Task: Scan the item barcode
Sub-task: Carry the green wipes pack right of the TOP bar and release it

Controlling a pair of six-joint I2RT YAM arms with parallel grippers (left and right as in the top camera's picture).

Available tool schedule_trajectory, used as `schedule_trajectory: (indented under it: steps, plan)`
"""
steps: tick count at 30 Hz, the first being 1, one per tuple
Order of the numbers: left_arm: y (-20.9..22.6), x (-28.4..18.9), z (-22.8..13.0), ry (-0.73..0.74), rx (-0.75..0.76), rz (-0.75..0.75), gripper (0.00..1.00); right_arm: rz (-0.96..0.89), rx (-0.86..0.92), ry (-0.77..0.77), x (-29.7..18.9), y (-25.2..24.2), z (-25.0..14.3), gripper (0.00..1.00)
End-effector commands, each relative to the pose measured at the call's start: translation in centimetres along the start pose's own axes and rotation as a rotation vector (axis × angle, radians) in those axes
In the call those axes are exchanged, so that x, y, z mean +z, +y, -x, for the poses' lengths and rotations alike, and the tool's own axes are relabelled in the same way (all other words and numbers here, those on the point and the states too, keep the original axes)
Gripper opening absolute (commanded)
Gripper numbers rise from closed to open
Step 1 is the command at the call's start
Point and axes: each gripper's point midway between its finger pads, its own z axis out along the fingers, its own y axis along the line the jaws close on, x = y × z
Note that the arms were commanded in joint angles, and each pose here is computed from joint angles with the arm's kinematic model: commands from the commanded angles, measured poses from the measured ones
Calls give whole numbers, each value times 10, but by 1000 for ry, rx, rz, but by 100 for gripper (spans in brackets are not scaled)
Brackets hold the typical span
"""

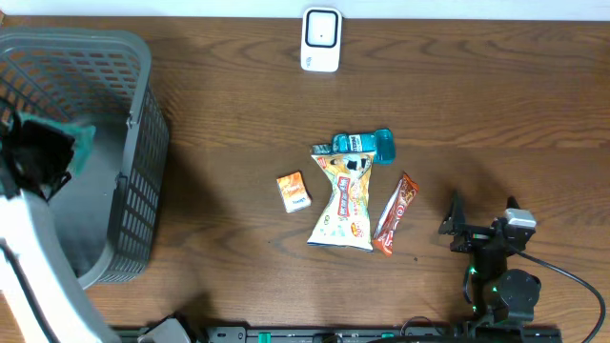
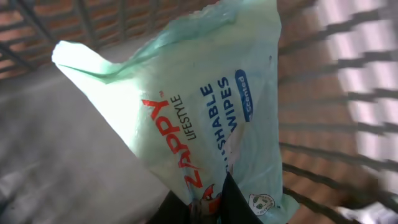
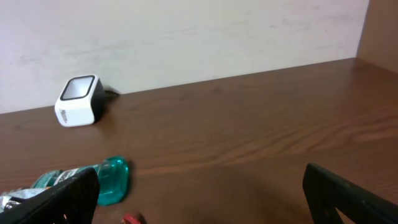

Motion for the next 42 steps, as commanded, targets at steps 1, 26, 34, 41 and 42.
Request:
schedule_trajectory:
  steps: [1,26,34,41,42]
  plan:
    - [-34,-51,-11,-37,38,-196,8,-1,-14,0,0,-1,0,99]
    - [-214,-125,-291,423,745,-827,8,-1,-14,0,0,-1,0,99]
    - [-250,-69,-421,583,896,-848,7,-1,-14,0,0,-1,0,99]
    - [-245,-18,-524,676,996,-851,7,-1,-14,0,0,-1,0,99]
    - [-243,-10,-535,682,1002,-853,8,-1,-14,0,0,0,0,99]
